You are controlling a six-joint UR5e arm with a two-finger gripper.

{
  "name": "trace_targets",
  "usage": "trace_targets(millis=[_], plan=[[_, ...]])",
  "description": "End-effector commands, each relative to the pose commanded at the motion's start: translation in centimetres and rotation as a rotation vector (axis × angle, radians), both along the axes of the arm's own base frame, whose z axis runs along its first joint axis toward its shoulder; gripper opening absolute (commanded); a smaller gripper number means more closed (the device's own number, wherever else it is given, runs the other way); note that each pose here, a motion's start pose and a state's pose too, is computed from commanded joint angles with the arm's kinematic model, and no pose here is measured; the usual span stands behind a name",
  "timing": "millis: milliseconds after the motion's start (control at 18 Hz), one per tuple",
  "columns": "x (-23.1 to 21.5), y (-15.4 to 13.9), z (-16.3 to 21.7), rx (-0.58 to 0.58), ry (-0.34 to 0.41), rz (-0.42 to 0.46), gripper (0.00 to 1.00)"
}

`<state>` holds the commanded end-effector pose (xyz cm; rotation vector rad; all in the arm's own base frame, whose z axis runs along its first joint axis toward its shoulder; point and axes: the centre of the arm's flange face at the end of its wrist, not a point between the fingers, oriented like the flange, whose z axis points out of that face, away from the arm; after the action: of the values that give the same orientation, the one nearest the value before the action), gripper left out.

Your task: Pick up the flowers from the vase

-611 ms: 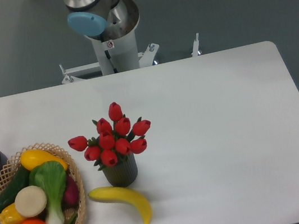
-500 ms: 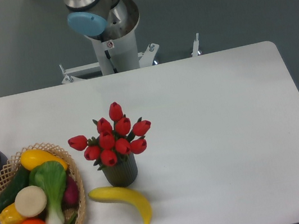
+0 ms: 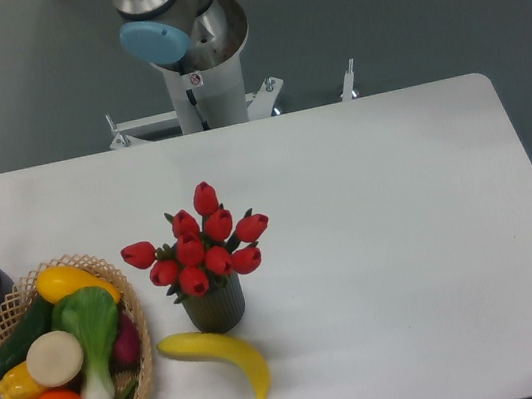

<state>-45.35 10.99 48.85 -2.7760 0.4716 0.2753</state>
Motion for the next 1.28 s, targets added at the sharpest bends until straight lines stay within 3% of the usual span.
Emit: trace_targets(millis=[278, 444, 667, 889, 1278], plan=[[0.7, 0.7, -1.9, 0.129, -0.046, 0.090, 1.00], [1.5, 1.8, -3.3, 0.226, -0.122, 0.187, 1.00], [2.7, 3.0, -5.7, 0.342, -0.150, 0.183, 1.00], [3.1, 5.0, -7.1, 0.590, -0.182, 0.164, 1.00], [5.3, 9.4, -9.7, 0.723, -0.282, 0.094, 1.00]])
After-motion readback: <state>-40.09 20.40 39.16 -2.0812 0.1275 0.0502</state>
